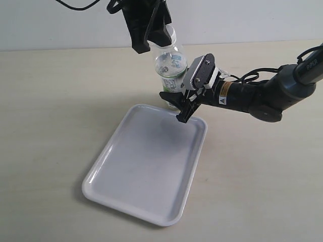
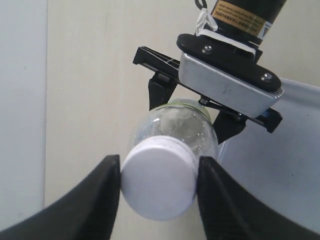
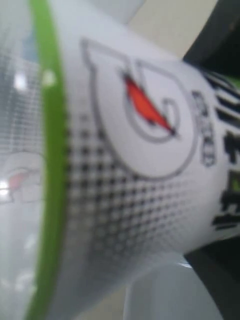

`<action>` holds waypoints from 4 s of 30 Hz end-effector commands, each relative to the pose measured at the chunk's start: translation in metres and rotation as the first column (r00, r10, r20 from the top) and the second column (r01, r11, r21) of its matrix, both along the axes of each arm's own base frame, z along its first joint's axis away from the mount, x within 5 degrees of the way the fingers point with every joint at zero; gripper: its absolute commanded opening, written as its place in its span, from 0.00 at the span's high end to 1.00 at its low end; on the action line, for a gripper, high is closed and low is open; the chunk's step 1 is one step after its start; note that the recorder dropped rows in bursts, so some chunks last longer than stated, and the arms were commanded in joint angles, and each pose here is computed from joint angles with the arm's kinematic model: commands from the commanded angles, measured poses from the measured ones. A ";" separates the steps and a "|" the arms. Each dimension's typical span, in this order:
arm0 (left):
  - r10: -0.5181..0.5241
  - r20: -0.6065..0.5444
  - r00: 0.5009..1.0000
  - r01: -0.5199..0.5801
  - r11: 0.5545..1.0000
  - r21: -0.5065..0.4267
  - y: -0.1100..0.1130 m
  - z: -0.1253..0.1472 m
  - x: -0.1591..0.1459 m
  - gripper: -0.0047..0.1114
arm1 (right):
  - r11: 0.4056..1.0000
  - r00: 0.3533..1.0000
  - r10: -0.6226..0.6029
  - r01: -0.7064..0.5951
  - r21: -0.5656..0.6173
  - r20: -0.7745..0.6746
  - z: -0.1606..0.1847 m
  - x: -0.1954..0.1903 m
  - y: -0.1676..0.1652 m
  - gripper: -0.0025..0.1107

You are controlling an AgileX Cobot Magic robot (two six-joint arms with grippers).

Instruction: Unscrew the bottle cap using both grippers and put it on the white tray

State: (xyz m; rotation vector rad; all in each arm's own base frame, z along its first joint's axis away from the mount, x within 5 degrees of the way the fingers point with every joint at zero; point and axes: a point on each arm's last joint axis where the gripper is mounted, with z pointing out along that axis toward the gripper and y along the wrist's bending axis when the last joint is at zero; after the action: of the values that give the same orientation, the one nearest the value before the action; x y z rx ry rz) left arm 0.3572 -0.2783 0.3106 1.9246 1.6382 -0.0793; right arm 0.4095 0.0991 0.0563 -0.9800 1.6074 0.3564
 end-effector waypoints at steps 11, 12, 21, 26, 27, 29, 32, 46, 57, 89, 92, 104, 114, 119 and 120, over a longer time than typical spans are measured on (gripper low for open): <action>0.316 -0.257 0.913 -0.347 0.934 -0.083 -0.002 -0.001 -0.004 0.96 | 0.998 0.999 -0.013 0.010 -0.064 -0.045 -0.009 -0.001 -0.002 0.98; 0.325 -0.267 0.907 -0.356 0.931 -0.079 -0.002 -0.002 -0.005 0.96 | 0.998 0.999 -0.013 0.010 -0.064 -0.045 -0.009 -0.001 -0.002 0.98; 0.265 -0.176 0.948 -0.288 0.949 -0.124 0.002 0.018 -0.009 0.40 | 0.997 1.000 -0.004 0.002 -0.081 -0.028 -0.009 -0.001 -0.002 0.98; 0.169 -0.149 0.974 -0.179 0.982 -0.056 0.003 0.013 -0.012 0.35 | 0.996 1.000 0.000 -0.002 -0.088 -0.018 -0.008 0.000 -0.002 0.98; 0.156 -0.141 0.978 -0.164 0.985 -0.051 0.003 0.013 -0.012 0.35 | 0.996 1.000 0.000 -0.002 -0.088 -0.018 -0.008 0.000 -0.002 0.98; 0.146 -0.136 0.980 -0.153 0.987 -0.043 0.003 0.011 -0.011 0.35 | 0.996 1.000 0.000 -0.002 -0.088 -0.018 -0.008 0.000 -0.002 0.98; 0.149 -0.094 0.984 -0.153 0.987 -0.037 0.003 0.010 -0.007 0.35 | 0.996 1.000 0.000 -0.002 -0.088 -0.018 -0.008 0.000 -0.002 0.98; 0.165 -0.048 0.985 -0.166 0.986 -0.028 -0.003 -0.009 0.007 0.35 | 0.996 1.000 0.000 -0.002 -0.088 -0.018 -0.008 0.000 -0.002 0.98; 0.165 -0.045 0.985 -0.167 0.986 -0.023 -0.003 -0.011 0.008 0.45 | 0.996 1.000 0.000 -0.002 -0.088 -0.018 -0.008 0.000 -0.002 0.98; 0.184 -0.052 0.982 -0.186 0.982 -0.032 -0.003 -0.009 0.008 0.58 | 0.996 1.000 -0.007 0.005 -0.084 -0.026 -0.008 0.000 -0.003 0.98; 0.205 -0.065 0.977 -0.207 0.977 -0.040 -0.003 -0.009 0.008 0.49 | 0.996 1.000 -0.007 0.005 -0.084 -0.026 -0.008 0.000 -0.003 0.98; 0.218 -0.058 0.974 -0.221 0.973 -0.066 0.000 0.003 0.004 0.50 | 0.996 1.000 -0.007 0.005 -0.084 -0.026 -0.008 0.000 -0.003 0.98; 0.238 -0.086 0.967 -0.244 0.967 -0.065 0.000 0.002 0.003 0.49 | 0.997 1.000 -0.008 0.006 -0.083 -0.027 -0.008 0.000 -0.003 0.98; 0.238 -0.087 0.967 -0.244 0.967 -0.067 0.000 0.002 0.003 0.49 | 0.997 1.000 -0.008 0.006 -0.083 -0.027 -0.008 0.000 -0.003 0.98; 0.238 -0.088 0.967 -0.244 0.967 -0.067 0.000 0.002 0.003 0.49 | 0.996 1.000 -0.004 0.002 -0.085 -0.027 -0.008 0.000 -0.002 0.98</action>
State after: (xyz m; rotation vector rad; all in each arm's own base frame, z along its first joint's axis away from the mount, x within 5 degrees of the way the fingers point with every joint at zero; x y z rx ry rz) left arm 0.3621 -0.2780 0.3081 1.6852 1.8817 -0.1093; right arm 0.4112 0.0983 0.0566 -0.9874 1.6036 0.3309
